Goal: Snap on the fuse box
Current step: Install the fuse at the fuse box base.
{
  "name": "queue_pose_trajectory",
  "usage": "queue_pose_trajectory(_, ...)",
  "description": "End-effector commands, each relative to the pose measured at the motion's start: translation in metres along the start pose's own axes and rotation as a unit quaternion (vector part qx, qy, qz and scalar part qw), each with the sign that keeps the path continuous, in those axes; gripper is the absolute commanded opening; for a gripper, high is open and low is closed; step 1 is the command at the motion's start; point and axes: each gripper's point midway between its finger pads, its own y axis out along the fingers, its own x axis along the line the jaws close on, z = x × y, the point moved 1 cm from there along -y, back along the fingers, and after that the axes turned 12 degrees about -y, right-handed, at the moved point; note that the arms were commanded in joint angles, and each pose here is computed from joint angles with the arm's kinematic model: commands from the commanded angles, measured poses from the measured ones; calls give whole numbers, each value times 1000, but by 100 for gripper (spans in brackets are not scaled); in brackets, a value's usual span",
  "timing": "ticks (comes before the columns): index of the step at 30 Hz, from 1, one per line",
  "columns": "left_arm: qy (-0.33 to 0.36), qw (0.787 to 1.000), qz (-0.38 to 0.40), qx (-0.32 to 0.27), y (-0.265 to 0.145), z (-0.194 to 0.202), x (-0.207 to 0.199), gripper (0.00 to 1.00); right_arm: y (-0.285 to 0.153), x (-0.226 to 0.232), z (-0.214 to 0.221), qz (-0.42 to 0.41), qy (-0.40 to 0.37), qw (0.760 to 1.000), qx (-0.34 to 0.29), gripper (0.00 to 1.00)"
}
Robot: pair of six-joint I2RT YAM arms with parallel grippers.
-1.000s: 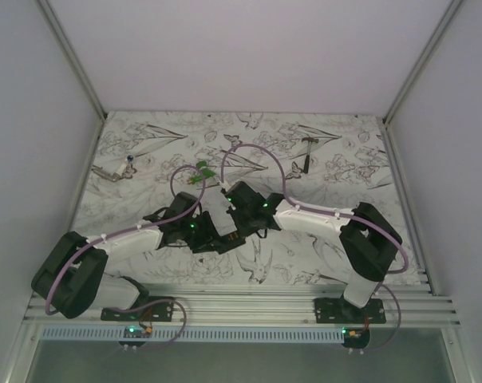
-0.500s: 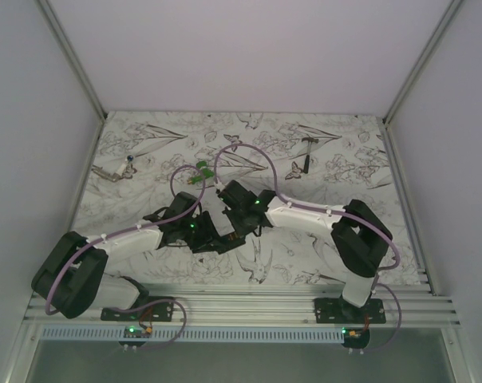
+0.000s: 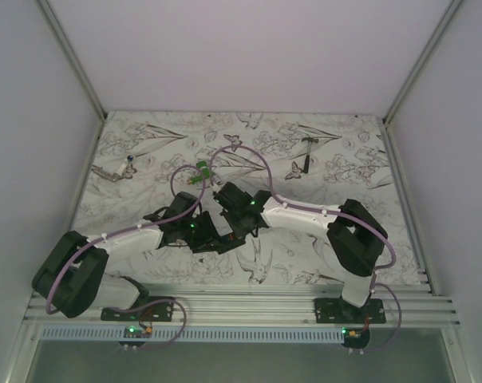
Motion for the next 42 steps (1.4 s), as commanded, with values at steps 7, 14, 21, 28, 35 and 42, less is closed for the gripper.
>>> queue_pose_trajectory(7, -16, 997, -73, -6, 1, 0, 38, 47, 39, 23, 204, -54, -49, 930, 361, 0)
queue_pose_trajectory(14, -13, 998, -68, -6, 0, 0, 35, 47, 36, 25, 223, -69, -59, 911, 403, 0)
queue_pose_trajectory(21, -9, 998, -61, -8, -2, 0, 32, 48, 22, 28, 137, -73, -41, 963, 256, 2)
queue_pose_trajectory(28, -3, 999, -53, -12, -5, -1, 29, 49, -1, 18, 40, -61, -10, 993, 103, 9)
queue_pose_trajectory(35, 3, 999, -45, -15, -8, -1, 26, 52, -27, 5, -3, -60, 23, 998, 28, 21)
queue_pose_trajectory(42, 9, 999, -39, -11, -10, 0, 23, 56, -42, -2, -19, -90, 65, 994, -17, 29)
